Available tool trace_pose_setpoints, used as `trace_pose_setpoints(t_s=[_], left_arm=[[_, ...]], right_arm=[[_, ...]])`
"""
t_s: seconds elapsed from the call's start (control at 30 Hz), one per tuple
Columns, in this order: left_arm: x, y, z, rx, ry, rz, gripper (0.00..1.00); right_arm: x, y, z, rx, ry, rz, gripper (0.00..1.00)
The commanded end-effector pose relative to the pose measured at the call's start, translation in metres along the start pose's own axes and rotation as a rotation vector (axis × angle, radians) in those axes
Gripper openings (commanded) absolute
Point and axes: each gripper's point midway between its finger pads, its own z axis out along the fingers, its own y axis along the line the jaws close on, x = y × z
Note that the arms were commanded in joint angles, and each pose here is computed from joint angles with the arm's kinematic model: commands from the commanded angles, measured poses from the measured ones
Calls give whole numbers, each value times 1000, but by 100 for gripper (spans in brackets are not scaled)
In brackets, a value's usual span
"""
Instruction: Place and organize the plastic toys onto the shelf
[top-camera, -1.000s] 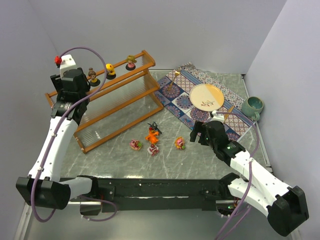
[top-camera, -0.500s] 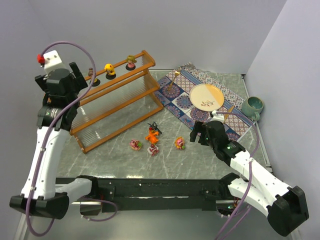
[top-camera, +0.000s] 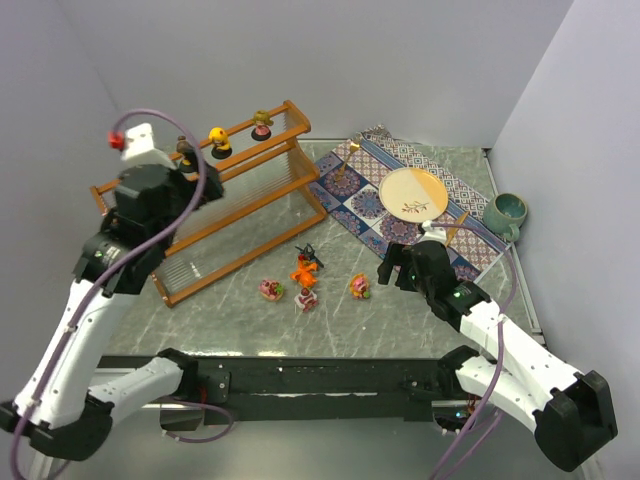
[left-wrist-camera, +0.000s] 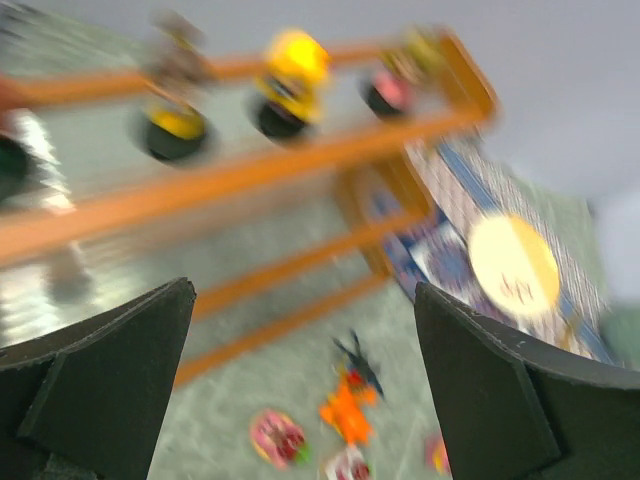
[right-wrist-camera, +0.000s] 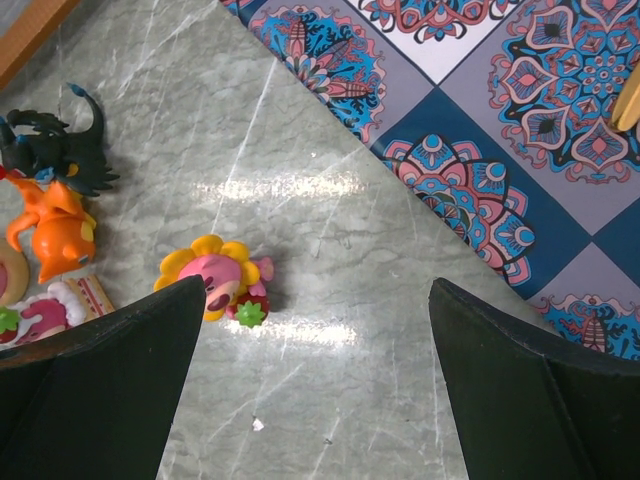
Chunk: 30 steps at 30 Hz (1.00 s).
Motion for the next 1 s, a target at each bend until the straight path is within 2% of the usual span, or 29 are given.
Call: trace_pose_setpoints(t_s=[0.0, 0.2, 0.33, 0.57, 0.97], left_arm=[[45, -38, 0, 69, 102, -43, 97], [122, -81, -5, 136, 274, -71, 95], [168, -92, -5, 90, 379, -75, 95], [241, -101, 3, 30, 515, 1, 94], [318, -106, 6, -20, 675, 65, 90]], right_arm=[[-23, 13, -4, -34, -51, 22, 100], [-22, 12, -4, -26, -50, 30, 100], [-20, 11, -4, -25, -47, 42, 100], [-12, 9, -2, -29, -33, 46, 100], [0, 8, 2, -41, -8, 38, 100]])
